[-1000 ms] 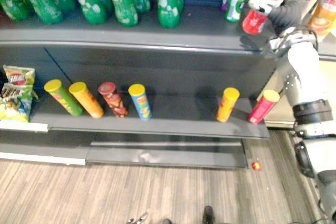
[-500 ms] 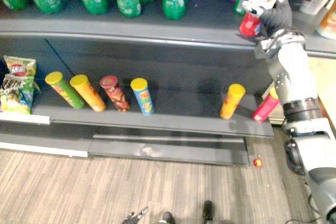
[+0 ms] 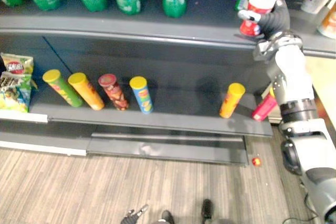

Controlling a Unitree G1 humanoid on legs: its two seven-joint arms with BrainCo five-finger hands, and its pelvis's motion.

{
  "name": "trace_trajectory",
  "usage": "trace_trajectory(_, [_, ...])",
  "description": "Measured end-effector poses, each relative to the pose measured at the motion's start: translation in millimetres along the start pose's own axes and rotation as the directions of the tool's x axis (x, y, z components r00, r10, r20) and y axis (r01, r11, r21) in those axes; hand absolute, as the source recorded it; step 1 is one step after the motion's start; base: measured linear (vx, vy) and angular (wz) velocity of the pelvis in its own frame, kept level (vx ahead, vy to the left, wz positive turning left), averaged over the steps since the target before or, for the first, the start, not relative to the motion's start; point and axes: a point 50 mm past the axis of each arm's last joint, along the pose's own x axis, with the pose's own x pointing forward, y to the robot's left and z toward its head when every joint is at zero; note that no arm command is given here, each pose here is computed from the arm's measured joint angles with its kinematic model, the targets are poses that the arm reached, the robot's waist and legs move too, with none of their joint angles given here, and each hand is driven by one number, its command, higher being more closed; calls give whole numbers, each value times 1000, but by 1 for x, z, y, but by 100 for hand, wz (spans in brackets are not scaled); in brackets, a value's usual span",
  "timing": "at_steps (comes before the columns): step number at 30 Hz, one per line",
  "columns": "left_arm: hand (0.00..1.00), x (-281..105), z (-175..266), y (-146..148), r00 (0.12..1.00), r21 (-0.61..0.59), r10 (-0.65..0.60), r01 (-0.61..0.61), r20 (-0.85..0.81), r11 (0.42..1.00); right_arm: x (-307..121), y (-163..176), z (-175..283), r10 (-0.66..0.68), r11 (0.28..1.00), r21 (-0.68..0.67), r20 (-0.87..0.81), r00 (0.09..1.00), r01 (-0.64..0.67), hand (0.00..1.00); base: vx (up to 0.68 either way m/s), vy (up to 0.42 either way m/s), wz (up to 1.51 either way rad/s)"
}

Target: Put the gum and the chips on the shelf.

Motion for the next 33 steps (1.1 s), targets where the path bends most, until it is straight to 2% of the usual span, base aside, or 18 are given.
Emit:
trace_trajectory(8, [0,0,0,1,1000,-5,5,-5,1,1000,-1,-3,-1,-21,1000,-14,10,1000,22,0,0,0,1])
trace_trajectory(18, [0,0,3,3,999,-14,39,-39,15,999,-12,-32,3,-226,974,8,54,973,226,0,-13,-4,6])
trace_trajectory(26, [0,0,3,4,998,-13,53,-53,18,999,-20,-44,54,-348,934,31,295,890,355,0,-14,-4,2])
trace_trajectory(33, [0,0,3,5,996,-24,88,-88,16,996,-35,-35,99,-333,938,87,502,798,336,0,-14,-4,0])
